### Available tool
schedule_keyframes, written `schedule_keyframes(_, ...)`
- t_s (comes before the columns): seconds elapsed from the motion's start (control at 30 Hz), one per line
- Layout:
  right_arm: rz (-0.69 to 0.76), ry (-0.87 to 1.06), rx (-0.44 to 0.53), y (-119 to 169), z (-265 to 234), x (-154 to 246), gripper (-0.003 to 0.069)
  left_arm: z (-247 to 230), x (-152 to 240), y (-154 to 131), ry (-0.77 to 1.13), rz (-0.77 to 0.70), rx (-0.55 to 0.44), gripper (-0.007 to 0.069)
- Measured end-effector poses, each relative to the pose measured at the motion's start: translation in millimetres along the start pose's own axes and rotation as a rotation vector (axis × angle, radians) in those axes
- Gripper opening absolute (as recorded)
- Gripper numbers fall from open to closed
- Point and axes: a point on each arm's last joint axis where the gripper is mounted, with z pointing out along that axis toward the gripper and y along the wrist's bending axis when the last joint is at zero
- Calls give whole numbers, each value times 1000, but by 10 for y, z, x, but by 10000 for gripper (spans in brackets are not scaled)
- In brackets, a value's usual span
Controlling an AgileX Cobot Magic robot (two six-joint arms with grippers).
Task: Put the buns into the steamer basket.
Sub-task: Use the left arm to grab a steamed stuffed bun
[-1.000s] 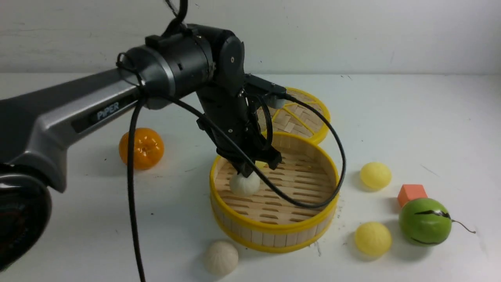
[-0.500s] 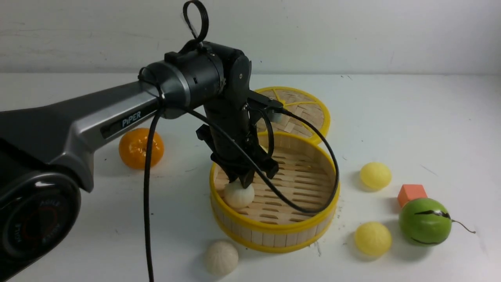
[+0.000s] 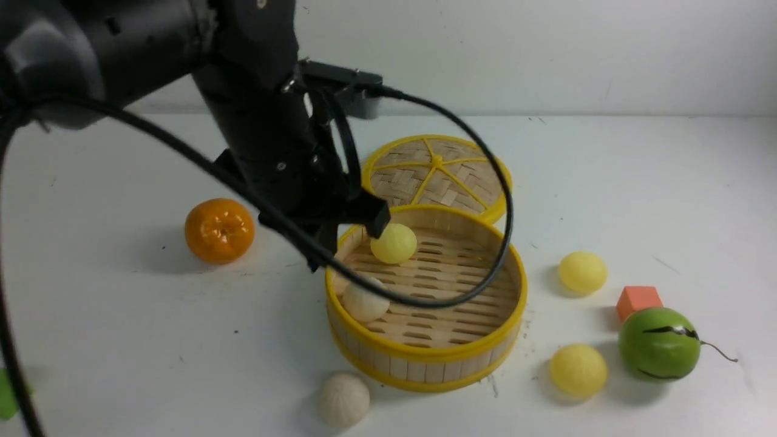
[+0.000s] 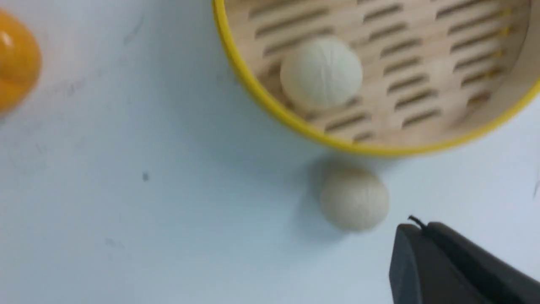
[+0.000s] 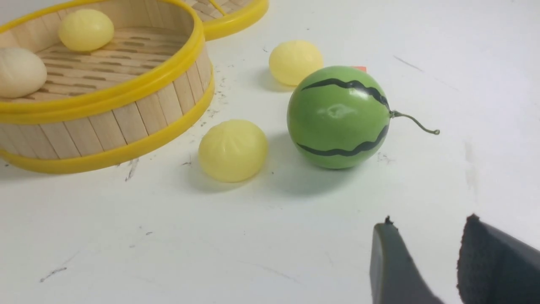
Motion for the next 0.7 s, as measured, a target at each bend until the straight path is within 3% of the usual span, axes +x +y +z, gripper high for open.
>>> schedule_keyframes(0.2, 0, 0, 0, 0, 0, 0, 240, 404, 479, -54, 72, 8, 16, -13)
schedule_keyframes(0.43, 0, 0, 0, 0, 0, 0, 240, 781, 449, -356, 55, 103, 7, 9)
schedule_keyframes(0.7, 0, 0, 0, 0, 0, 0, 240, 983, 347, -363, -1, 107, 5, 200)
